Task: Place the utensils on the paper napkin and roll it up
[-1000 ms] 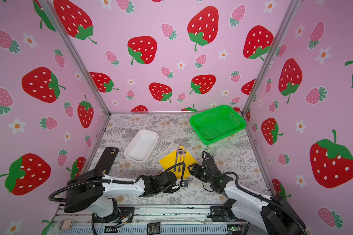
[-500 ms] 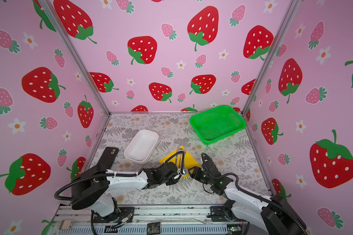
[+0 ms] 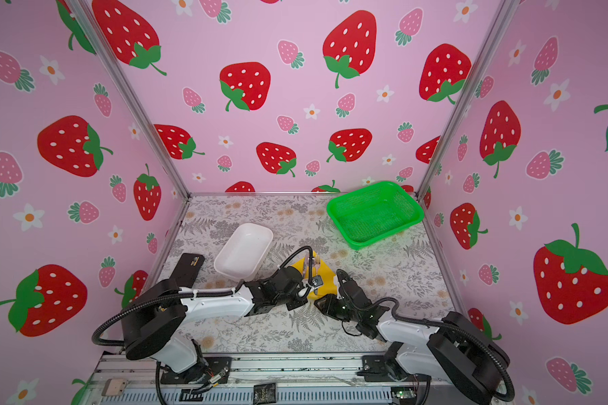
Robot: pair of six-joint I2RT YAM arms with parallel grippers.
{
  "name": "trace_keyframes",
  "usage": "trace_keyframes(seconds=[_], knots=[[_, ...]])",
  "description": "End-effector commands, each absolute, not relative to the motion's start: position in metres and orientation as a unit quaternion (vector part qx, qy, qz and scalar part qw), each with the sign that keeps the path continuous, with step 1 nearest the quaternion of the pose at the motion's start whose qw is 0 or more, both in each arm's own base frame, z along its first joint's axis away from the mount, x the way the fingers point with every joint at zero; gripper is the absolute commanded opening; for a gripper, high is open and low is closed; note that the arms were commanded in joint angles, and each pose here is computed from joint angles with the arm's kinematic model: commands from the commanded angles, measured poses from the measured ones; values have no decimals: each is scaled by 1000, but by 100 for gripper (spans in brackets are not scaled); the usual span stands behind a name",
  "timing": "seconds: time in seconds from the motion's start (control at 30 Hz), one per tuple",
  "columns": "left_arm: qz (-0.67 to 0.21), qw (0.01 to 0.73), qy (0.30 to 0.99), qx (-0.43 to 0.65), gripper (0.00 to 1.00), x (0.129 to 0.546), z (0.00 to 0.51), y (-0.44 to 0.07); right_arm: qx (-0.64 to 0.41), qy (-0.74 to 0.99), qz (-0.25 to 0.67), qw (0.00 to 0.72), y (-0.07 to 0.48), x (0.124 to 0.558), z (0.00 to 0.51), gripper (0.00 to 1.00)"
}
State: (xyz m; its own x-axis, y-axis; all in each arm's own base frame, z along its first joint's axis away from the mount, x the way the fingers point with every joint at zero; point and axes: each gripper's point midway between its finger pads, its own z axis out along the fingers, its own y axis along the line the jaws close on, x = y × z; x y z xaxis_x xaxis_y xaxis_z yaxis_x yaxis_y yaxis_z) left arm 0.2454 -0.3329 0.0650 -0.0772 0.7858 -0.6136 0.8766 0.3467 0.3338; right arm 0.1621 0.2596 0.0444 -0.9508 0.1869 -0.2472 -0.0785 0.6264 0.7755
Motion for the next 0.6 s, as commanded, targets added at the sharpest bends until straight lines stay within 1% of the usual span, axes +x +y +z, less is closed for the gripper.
trace_keyframes(seconds=[0.0,0.13,0.3,0.43,0.57], knots=[[-76,379,729,565,0,251,72,-342,39,869,463,171,273,173,63,32],[-75,381,730,563,0,253,73,-342,50,866,462,184,276,183,67,30],[-77,384,731,559,0,257,74,-344,61,858,479,178,285,188,69,28],[-75,387,731,556,0,261,74,-347,95,856,473,186,280,196,64,27],[-76,396,731,550,0,265,80,-349,103,858,464,195,281,203,61,27]])
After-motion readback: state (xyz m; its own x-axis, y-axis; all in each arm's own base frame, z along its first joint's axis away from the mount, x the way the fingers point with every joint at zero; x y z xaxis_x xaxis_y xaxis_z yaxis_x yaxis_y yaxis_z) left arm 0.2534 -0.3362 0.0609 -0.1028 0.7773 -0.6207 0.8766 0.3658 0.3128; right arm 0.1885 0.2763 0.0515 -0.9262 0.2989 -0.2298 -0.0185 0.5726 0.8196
